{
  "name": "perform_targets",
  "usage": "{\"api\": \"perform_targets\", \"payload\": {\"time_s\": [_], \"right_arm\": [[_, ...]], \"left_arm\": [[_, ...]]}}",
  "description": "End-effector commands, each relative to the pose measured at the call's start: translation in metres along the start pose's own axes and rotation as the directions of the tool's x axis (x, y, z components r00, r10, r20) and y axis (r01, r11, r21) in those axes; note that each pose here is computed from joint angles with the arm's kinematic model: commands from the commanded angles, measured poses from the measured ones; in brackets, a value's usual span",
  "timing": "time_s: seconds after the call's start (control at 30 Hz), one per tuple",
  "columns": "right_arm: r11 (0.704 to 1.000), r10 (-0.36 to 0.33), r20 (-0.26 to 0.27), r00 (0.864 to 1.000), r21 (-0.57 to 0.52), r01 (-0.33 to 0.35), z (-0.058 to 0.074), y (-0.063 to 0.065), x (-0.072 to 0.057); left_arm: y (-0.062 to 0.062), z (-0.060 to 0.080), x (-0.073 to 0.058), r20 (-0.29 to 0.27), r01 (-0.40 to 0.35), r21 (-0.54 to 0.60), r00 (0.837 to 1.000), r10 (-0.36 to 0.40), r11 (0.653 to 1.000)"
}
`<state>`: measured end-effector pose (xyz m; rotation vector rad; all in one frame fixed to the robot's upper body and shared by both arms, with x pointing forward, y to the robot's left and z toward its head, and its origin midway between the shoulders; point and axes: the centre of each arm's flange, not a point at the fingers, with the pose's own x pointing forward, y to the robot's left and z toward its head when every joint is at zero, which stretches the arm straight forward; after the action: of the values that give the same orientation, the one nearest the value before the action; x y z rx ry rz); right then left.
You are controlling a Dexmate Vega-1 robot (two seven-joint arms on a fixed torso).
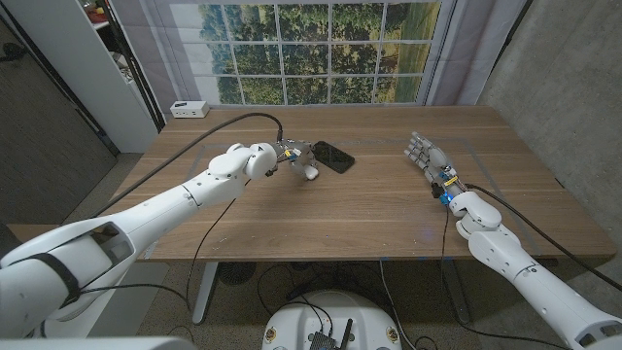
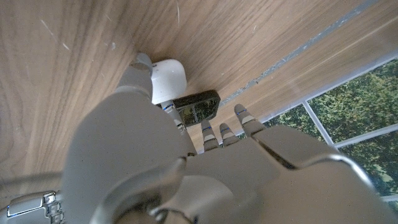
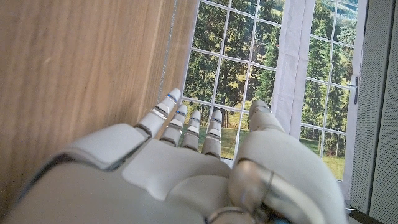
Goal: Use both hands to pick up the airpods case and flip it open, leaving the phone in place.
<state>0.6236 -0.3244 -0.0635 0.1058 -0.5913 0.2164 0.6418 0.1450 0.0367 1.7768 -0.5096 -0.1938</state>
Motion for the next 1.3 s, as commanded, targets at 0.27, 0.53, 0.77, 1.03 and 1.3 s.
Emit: {"api": "perform_targets", "payload": {"time_s": [0.27, 0.53, 0.77, 1.03, 1.3], "right_arm": [[0.997, 0.075, -0.090, 0.993, 0.002, -0.075, 0.007, 0.018, 0.010], [0.992, 0.122, -0.224, 0.967, 0.043, -0.115, 0.012, 0.025, 0.016], [0.981, 0.189, -0.318, 0.929, 0.109, -0.162, 0.020, 0.032, 0.022], [0.960, 0.281, -0.356, 0.891, 0.102, -0.261, 0.043, 0.045, 0.031], [0.937, 0.350, -0.354, 0.867, 0.147, -0.318, 0.056, 0.059, 0.037]], "left_arm": [[0.052, 0.003, -0.036, 0.009, -0.154, 0.011, 0.988, 0.154, 0.988], [0.080, 0.007, -0.039, 0.043, -0.175, 0.090, 0.984, 0.171, 0.980], [0.098, 0.012, -0.042, 0.058, -0.192, 0.139, 0.981, 0.186, 0.972], [0.116, 0.019, -0.046, 0.075, -0.220, 0.175, 0.975, 0.210, 0.960], [0.132, 0.027, -0.049, 0.108, -0.258, 0.201, 0.965, 0.240, 0.945]]}}
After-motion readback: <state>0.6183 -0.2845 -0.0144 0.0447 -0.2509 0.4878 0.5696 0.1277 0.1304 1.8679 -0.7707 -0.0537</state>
